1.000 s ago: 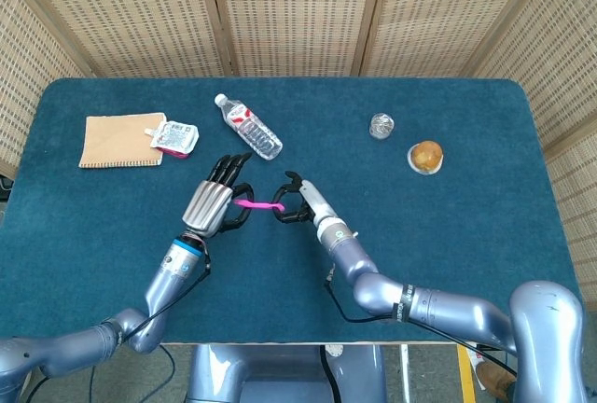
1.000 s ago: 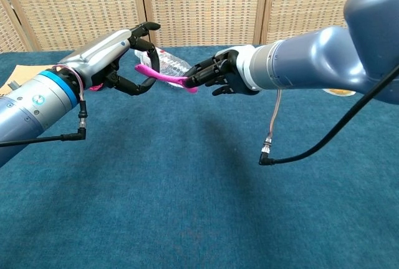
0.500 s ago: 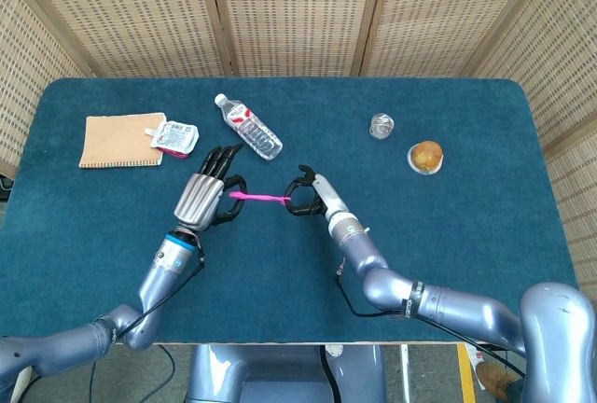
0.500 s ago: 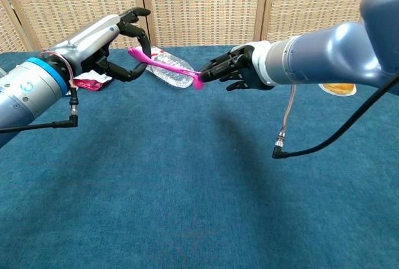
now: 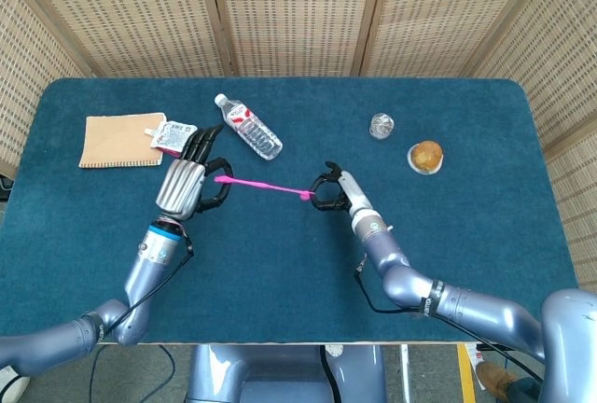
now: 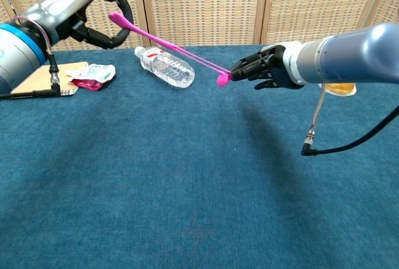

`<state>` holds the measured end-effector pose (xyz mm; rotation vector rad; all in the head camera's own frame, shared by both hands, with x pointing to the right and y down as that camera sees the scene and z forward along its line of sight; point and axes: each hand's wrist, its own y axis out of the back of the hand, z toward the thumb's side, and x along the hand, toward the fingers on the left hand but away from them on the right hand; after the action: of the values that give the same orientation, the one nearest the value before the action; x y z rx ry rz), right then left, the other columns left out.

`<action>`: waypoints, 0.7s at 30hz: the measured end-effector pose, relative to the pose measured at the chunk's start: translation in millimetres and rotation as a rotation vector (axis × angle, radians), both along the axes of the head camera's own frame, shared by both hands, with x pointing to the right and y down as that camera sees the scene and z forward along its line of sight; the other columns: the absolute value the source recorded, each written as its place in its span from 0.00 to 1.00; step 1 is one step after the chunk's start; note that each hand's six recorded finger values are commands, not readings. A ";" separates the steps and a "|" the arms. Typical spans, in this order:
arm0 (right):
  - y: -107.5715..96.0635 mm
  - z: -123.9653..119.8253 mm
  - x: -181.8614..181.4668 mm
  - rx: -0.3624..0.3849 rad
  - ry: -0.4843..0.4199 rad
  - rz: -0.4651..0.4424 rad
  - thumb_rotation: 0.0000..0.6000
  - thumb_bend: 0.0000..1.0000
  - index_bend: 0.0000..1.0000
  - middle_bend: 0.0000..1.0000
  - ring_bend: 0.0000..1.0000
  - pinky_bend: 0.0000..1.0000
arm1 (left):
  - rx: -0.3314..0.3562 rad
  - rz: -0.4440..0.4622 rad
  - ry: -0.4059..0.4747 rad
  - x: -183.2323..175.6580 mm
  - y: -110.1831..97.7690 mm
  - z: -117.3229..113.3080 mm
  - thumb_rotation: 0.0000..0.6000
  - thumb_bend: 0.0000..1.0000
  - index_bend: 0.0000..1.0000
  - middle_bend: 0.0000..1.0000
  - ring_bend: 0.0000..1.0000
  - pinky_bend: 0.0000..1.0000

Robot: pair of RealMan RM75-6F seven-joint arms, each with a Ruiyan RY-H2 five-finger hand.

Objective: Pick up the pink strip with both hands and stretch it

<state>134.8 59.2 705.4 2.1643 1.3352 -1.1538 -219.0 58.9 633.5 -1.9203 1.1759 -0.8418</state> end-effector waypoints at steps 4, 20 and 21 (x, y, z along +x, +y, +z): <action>-0.4 -0.1 16.8 0.004 0.021 0.018 1.00 0.66 0.71 0.08 0.00 0.00 | 0.021 -0.024 0.003 -10.5 -7.2 -11.4 1.00 0.48 0.83 0.00 0.00 0.00; -1.2 -4.7 80.5 0.009 0.086 0.077 1.00 0.66 0.71 0.09 0.00 0.00 | 0.118 -0.186 -0.052 -95.8 -46.7 -56.8 1.00 0.49 0.83 0.00 0.00 0.00; -1.2 -4.9 84.0 0.009 0.088 0.081 1.00 0.66 0.71 0.09 0.00 0.00 | 0.125 -0.200 -0.057 -103.7 -49.5 -60.3 1.00 0.49 0.83 0.00 0.00 0.00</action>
<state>218.8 58.0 700.5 2.0664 1.4537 -1.2268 -322.7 9.4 573.3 -1.6874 1.3690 -0.8998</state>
